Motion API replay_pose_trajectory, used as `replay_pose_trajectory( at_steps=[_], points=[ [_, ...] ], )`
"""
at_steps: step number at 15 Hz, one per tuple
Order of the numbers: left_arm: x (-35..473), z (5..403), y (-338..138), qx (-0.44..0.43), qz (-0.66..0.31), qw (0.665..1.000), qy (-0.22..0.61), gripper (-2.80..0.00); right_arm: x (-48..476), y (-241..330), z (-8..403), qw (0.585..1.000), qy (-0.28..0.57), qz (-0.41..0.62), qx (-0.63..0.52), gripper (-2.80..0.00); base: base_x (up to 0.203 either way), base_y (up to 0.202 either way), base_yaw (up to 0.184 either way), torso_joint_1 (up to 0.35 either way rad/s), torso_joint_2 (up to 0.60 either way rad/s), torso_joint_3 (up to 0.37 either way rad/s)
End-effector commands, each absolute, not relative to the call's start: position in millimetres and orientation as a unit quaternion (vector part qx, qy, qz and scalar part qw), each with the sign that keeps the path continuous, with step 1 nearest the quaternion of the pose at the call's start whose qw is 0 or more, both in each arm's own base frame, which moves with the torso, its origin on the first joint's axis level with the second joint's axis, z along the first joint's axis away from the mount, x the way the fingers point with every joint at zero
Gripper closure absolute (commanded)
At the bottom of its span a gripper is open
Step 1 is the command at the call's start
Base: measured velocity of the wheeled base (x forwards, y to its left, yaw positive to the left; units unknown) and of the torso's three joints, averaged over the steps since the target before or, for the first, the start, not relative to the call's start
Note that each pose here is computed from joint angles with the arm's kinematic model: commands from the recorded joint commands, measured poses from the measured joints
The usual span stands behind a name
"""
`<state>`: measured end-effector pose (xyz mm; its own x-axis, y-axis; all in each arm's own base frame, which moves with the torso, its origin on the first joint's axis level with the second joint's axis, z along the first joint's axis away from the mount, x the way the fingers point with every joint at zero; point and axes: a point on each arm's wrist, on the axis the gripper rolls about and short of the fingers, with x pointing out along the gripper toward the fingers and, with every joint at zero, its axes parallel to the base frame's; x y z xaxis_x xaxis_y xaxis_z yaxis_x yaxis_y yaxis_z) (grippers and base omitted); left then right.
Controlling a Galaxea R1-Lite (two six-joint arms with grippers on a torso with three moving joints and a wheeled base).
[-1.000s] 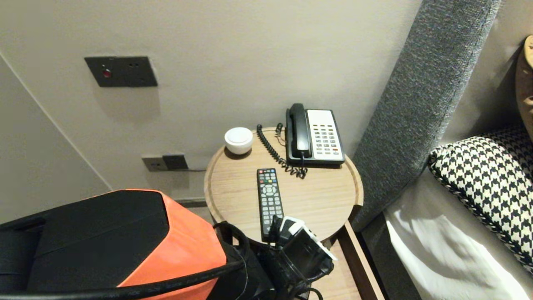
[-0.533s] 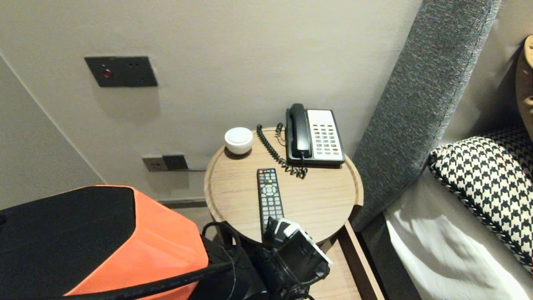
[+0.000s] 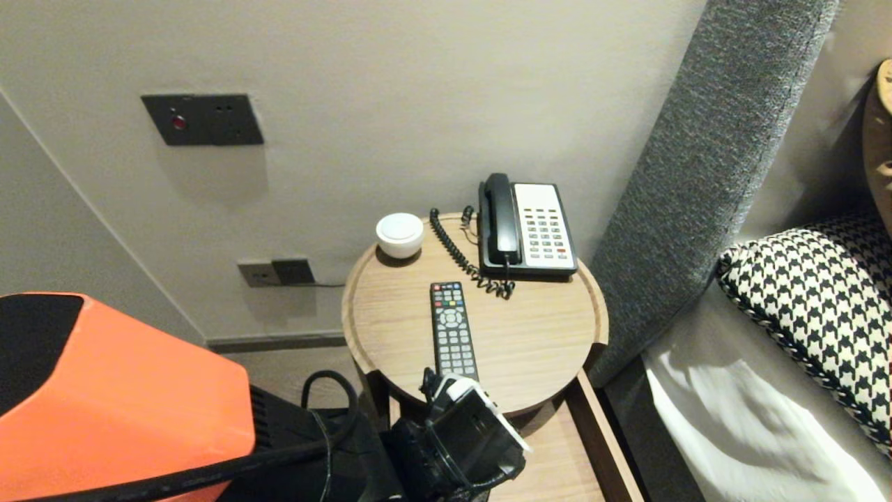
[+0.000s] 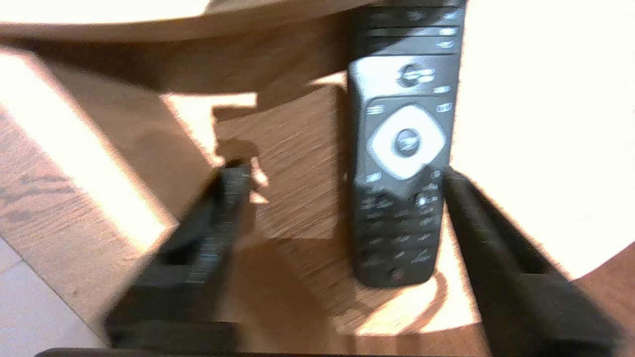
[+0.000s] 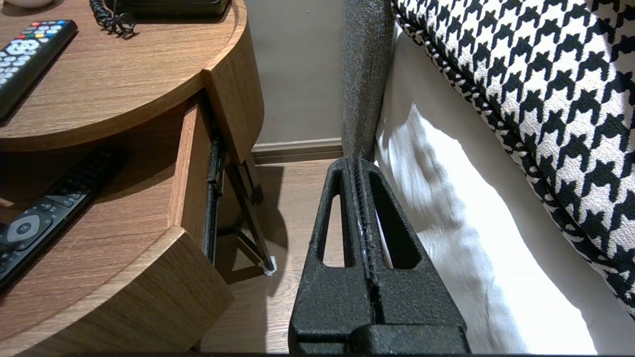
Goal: Put the remote controls on the table in the drawer one by one
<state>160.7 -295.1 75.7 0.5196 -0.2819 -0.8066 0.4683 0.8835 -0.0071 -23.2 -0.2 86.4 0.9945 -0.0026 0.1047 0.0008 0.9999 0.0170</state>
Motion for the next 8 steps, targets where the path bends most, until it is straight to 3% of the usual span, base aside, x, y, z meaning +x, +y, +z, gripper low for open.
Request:
replay_pose_trajectory(
  at_steps=[1,8],
  points=[
    [155,86,-285,0.099,-0.219,0.868,0.434,0.0,-20,0,75,0.999,-0.032,0.0,0.009,0.0,0.0,0.0,0.0,0.0,0.0,0.0],
    [147,109,-269,0.076,-0.23,0.877,0.415,0.0,-20,0,75,0.999,-0.032,-0.001,0.009,0.0,0.0,0.0,0.0,0.0,0.0,0.0]
  ],
)
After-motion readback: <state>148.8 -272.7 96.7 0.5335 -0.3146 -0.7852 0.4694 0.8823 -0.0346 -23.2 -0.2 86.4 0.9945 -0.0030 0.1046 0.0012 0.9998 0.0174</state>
